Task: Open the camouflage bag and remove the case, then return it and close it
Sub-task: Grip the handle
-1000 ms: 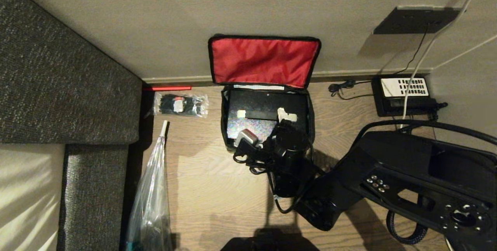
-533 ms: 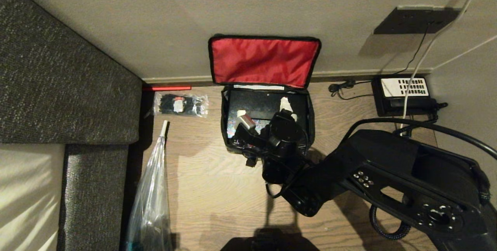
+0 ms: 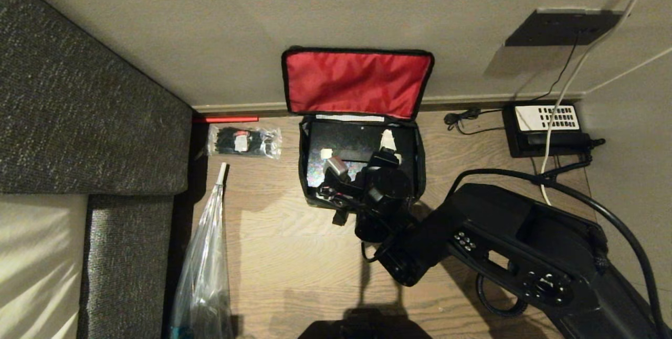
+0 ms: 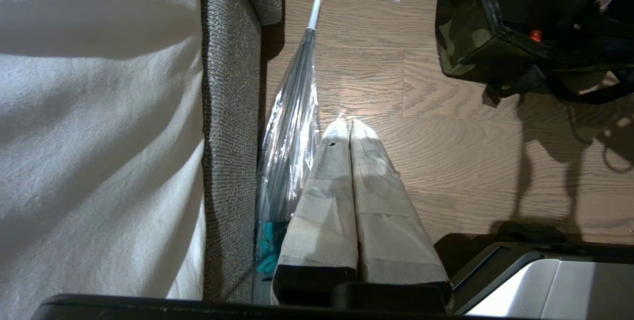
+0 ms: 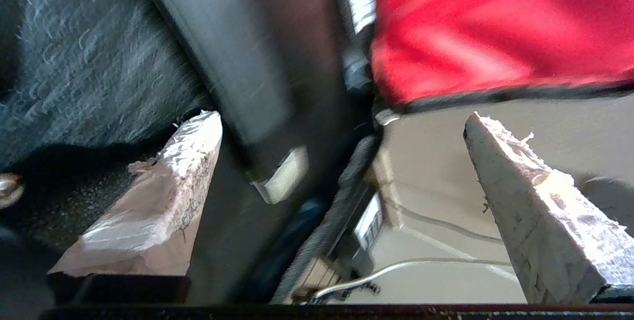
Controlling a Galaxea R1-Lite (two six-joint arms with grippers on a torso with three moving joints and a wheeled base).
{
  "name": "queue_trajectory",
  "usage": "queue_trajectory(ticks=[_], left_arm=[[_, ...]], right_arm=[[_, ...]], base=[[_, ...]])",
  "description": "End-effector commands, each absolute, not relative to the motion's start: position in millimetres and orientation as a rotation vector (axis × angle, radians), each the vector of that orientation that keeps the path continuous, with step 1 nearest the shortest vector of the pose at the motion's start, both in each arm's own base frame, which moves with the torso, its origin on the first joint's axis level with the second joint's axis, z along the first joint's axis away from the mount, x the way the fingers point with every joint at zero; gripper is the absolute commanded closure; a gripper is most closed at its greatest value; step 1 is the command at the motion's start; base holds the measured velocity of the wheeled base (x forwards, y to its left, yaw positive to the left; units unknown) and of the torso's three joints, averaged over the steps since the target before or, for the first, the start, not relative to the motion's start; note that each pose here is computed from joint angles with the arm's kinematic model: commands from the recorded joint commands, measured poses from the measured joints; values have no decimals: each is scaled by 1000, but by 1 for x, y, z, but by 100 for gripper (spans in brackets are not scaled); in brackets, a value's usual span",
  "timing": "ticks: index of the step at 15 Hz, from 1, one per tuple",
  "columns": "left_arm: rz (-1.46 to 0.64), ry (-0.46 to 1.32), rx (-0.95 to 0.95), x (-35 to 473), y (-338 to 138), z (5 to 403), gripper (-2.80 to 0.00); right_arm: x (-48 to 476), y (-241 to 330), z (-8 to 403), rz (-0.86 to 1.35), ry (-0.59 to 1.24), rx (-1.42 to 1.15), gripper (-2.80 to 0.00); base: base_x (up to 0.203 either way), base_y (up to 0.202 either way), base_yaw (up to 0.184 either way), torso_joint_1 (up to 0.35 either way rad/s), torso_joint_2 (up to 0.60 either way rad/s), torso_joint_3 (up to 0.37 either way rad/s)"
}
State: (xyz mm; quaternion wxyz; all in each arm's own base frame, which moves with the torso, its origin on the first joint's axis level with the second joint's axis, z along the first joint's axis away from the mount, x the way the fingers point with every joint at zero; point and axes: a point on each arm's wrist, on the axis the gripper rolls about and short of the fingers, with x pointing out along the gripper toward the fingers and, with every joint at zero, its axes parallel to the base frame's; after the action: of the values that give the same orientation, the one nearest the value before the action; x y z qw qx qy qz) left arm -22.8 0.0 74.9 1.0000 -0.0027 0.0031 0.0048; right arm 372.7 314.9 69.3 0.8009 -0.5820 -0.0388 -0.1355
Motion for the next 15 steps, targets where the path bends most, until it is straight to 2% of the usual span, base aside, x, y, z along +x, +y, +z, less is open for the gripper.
queue_trajectory(ticks=[1,6,8,11,15], left_arm=[[11,8,-6,-23,0,74,0],[11,8,-8,-23,0,74,0],[11,8,-8,-23,0,74,0],[11,8,-8,-23,0,74,0],[11,8,-6,-23,0,74,0]], right_arm=[[379,314,52,-291,-61,-1272,-280],[381,312,50,-294,-63,-1271,-280],[398,311,41,-321,-80,-1249,-280],[419,308,61,-389,-162,-1164,-280],[428,302,55,-397,-169,-1166,-280]], base=[[0,0,0,0,0,0],[0,0,0,0,0,0],[0,0,0,0,0,0],[0,0,0,0,0,0],[0,0,0,0,0,0]])
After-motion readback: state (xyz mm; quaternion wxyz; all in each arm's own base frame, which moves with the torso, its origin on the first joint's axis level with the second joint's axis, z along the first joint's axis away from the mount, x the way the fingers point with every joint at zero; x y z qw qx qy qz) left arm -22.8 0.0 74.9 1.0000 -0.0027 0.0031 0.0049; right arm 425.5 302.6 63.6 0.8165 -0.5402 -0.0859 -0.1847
